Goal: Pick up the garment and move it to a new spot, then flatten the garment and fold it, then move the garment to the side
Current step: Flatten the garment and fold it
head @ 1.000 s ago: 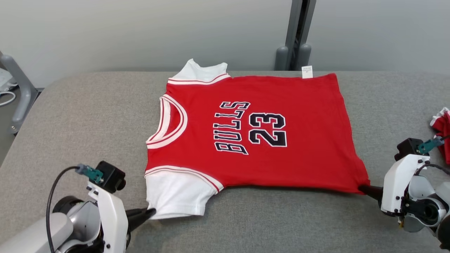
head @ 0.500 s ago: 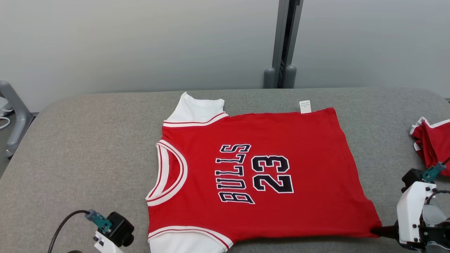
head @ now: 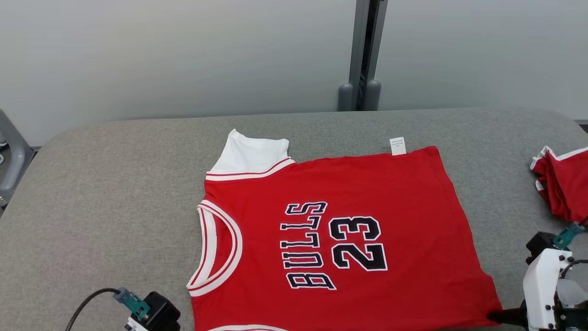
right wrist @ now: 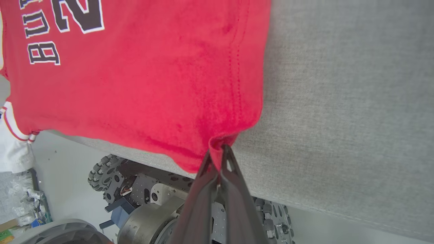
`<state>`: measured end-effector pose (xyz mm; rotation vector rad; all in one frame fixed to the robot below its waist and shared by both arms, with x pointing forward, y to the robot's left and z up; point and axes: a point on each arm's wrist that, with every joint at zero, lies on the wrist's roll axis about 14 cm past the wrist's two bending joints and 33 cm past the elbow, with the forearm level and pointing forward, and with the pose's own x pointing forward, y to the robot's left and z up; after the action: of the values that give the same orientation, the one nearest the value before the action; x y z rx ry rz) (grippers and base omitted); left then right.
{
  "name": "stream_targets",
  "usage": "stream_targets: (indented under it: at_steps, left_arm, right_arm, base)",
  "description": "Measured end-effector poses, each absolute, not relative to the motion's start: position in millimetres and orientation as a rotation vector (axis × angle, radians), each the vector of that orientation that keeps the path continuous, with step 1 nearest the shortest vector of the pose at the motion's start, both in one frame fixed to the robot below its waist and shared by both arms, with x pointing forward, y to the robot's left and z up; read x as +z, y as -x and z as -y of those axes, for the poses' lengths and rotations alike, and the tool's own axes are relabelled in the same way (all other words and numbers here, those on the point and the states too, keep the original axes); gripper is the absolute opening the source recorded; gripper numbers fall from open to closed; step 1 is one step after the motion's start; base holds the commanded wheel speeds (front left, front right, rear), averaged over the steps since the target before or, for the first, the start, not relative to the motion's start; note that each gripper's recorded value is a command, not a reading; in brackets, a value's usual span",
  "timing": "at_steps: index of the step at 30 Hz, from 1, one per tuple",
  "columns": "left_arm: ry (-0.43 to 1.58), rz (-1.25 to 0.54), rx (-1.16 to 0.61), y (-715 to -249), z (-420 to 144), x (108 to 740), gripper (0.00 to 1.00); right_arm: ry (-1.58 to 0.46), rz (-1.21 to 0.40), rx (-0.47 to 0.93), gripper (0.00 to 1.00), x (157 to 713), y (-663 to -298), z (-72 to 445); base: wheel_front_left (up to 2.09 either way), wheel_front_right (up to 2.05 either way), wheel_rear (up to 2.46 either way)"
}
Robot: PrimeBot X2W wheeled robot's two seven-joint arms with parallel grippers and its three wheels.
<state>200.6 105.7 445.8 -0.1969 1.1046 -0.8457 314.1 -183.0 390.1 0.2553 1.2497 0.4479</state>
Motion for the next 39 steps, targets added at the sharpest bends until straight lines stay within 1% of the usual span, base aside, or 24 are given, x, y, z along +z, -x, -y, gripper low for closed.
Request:
stream_targets:
  at_steps: [4,10,16,23,27,39]
  left_arm:
    - [0.229,-1.07,-0.835,-216,-103,454,0.0]
    - [0.302,-0.947,-0.791,-258,-104,475,0.0]
    - [0.381,-0.878,-0.773,-288,-103,488,0.0]
    - [0.458,-0.798,-0.721,-323,-107,497,0.0]
    - [0.479,-0.799,-0.637,-342,-115,486,0.0]
    - [0.476,-0.821,-0.519,-368,-125,461,0.0]
  right_arm:
    - [-0.268,-1.235,0.452,0.0,392,-322,180]
    - [-0.29,-1.195,0.459,0.0,399,-344,174]
    - [-0.315,-1.139,0.455,0.0,405,-370,167]
    - [-0.334,-1.106,0.446,0.0,404,-391,161]
    - [-0.347,-1.074,0.438,0.0,403,-404,157]
    - [-0.355,-0.977,0.409,0.0,402,-427,157]
  base:
    - [0.0,0.0,0.0]
    - [0.0,0.0,0.0]
    - [0.0,0.0,0.0]
    - [0.0,0.0,0.0]
    - [0.0,0.0,0.0]
    - [0.0,0.0,0.0]
